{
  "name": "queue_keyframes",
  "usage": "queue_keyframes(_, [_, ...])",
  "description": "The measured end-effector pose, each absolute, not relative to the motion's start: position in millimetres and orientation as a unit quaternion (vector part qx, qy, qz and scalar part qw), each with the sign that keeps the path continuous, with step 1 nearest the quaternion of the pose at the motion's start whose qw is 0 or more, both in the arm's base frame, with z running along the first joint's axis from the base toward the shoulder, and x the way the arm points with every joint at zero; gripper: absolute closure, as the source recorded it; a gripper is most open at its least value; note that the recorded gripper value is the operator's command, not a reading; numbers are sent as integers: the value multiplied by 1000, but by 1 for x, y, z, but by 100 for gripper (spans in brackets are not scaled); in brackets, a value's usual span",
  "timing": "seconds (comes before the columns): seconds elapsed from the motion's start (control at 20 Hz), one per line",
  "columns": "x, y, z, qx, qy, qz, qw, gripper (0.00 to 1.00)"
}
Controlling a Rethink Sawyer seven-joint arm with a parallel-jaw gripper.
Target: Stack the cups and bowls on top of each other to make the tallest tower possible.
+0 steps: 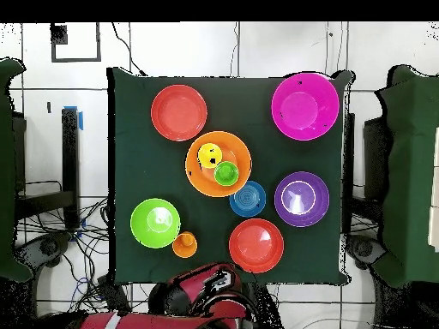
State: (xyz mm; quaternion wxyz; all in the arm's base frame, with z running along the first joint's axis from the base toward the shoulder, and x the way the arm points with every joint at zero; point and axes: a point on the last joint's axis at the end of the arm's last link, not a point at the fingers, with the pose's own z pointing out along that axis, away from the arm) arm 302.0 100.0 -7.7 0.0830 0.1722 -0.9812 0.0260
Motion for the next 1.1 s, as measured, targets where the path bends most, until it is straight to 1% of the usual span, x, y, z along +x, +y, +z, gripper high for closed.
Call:
queue_keyframes(0.55, [302,107,-8,177,-981,23,81,0])
queue_keyframes(1.1, [302,121,-19,174,-983,6,55,0])
